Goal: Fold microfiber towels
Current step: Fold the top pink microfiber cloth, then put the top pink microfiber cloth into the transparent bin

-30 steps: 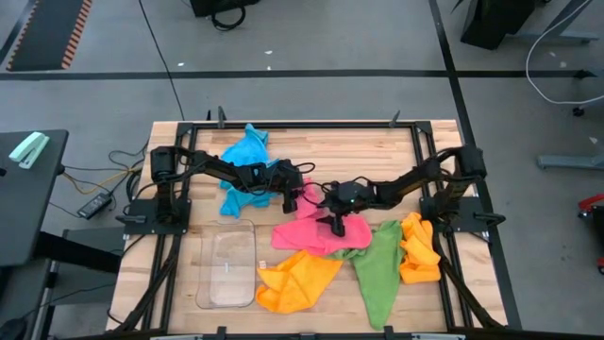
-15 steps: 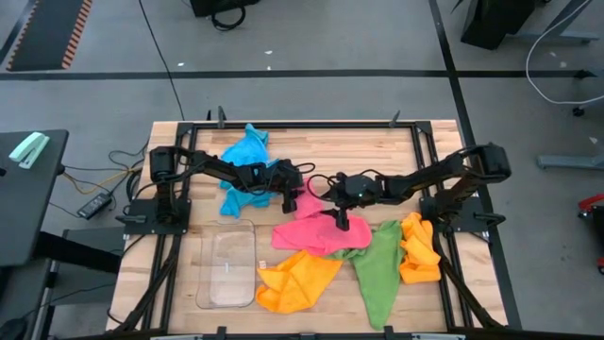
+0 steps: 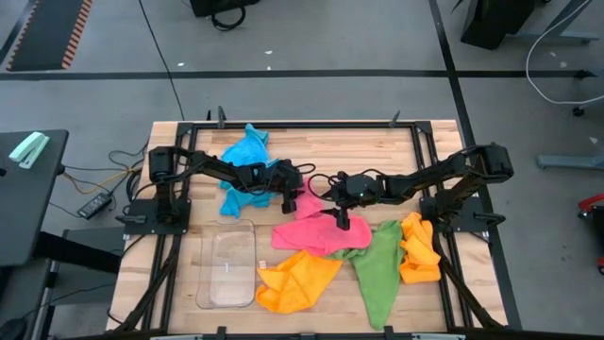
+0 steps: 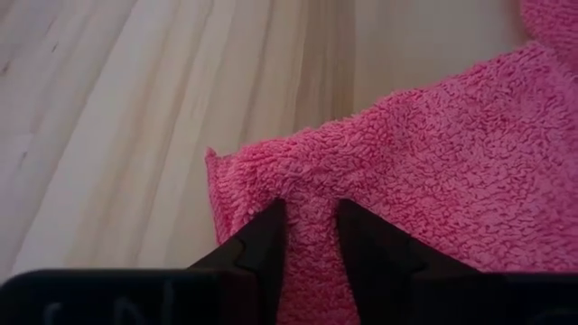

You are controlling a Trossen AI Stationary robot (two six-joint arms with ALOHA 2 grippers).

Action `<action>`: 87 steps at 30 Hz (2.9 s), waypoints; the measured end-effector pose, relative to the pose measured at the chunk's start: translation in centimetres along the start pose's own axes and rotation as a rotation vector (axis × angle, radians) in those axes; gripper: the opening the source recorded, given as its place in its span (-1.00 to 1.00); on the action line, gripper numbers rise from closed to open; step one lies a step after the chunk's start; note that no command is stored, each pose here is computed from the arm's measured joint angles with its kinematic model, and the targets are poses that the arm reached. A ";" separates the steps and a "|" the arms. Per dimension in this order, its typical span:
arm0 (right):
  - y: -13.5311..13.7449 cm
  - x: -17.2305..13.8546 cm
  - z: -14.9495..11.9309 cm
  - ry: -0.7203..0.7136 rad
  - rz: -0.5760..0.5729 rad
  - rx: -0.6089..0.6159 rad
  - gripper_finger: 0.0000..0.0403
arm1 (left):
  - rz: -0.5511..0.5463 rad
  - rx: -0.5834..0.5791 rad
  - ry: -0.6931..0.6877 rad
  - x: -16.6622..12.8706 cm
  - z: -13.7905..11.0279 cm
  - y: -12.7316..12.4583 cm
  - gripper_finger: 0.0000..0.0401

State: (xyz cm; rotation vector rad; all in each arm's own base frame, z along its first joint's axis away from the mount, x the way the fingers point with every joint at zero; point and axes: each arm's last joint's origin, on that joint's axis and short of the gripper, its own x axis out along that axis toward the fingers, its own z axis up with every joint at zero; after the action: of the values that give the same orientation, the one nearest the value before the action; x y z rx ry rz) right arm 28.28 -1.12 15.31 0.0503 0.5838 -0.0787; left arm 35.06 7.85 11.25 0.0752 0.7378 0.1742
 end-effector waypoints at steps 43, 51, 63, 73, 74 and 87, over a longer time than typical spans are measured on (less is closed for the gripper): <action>-2.0 -0.2 -0.7 0.119 -0.174 -0.446 0.23 | 0.166 0.830 0.182 -4.6 1.3 -7.4 -0.25; -2.5 -0.2 -0.8 0.132 -0.191 -0.348 0.23 | 0.164 0.886 0.254 -4.9 0.7 -7.7 -0.33; -2.5 -0.2 -0.8 0.126 -0.193 -0.284 0.23 | 0.209 0.937 0.360 -5.1 0.0 -7.4 -0.20; -2.5 -0.2 -0.8 0.129 -0.217 -0.287 0.41 | 0.202 1.019 0.416 -4.8 -0.2 -5.7 -0.01; -2.5 -0.2 -0.8 0.129 -0.217 -0.287 0.43 | 0.196 1.022 0.416 -4.8 -0.2 -5.6 0.00; -2.2 -0.2 -0.7 0.112 -0.210 -0.267 0.48 | 0.058 1.095 0.390 -4.0 -0.6 -4.5 0.01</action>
State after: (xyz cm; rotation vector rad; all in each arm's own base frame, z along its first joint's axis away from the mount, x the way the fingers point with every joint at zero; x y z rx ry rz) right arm 27.54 -3.21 14.75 -0.2678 0.7064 -0.2025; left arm 32.35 2.71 12.87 1.1302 1.1522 -0.1857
